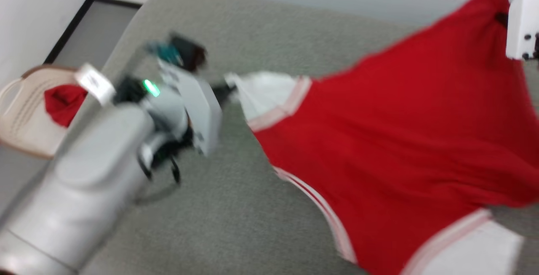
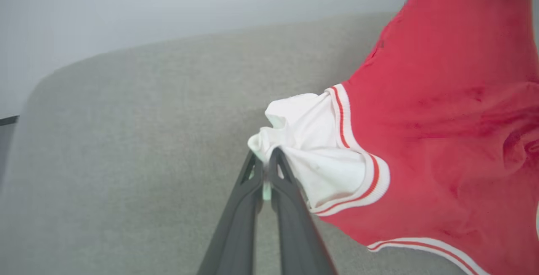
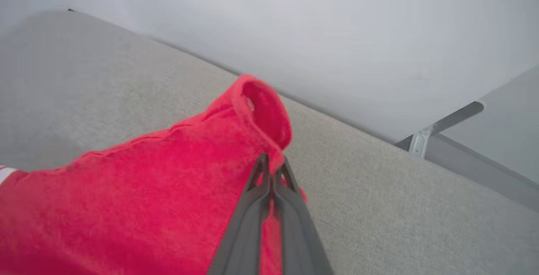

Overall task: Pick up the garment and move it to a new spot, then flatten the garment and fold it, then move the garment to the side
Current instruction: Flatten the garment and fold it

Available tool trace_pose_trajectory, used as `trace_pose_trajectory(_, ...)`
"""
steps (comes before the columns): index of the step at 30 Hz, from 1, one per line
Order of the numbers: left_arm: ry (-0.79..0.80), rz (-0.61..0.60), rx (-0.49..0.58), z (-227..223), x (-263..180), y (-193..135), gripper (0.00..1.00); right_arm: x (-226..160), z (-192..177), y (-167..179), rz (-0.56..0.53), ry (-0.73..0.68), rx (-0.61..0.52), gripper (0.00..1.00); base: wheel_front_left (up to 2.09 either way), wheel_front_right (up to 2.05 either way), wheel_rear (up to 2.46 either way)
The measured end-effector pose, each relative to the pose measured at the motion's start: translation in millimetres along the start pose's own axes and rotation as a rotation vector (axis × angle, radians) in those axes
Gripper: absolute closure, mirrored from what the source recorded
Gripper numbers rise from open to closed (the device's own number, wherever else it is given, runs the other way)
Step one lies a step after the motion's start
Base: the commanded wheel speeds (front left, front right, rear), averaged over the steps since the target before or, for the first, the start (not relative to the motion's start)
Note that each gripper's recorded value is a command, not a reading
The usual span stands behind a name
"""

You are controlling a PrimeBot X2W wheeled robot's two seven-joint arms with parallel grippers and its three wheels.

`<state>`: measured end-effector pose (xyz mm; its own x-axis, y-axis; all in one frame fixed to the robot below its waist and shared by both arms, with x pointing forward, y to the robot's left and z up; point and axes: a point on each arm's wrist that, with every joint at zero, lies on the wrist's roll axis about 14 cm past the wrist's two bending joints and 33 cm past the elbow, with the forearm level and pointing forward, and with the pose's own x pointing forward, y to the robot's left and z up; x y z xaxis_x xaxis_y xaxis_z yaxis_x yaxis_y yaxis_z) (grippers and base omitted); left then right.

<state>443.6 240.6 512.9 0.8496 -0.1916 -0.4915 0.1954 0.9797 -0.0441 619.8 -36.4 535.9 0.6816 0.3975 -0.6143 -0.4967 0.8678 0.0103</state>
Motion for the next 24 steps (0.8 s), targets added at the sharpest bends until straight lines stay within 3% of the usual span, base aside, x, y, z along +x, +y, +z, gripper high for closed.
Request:
trace_pose_trajectory(6, -0.080, 0.048, 0.097, 88, -3, 13, 1.00, -41, 46, -16, -0.060, -0.217, 0.008, 1.00, 0.00, 0.00, 0.00)
trace_pose_trajectory(15, -0.332, 0.156, 0.141, 231, -19, 14, 1.00, -108, 112, -21, -0.127, -0.549, 0.003, 1.00, 0.00, 0.00, 0.00)
trace_pose_trajectory(24, -0.631, 0.176, 0.181, 343, -45, -22, 1.00, -171, 149, -35, -0.211, -0.764, -0.013, 1.00, 0.00, 0.00, 0.00)
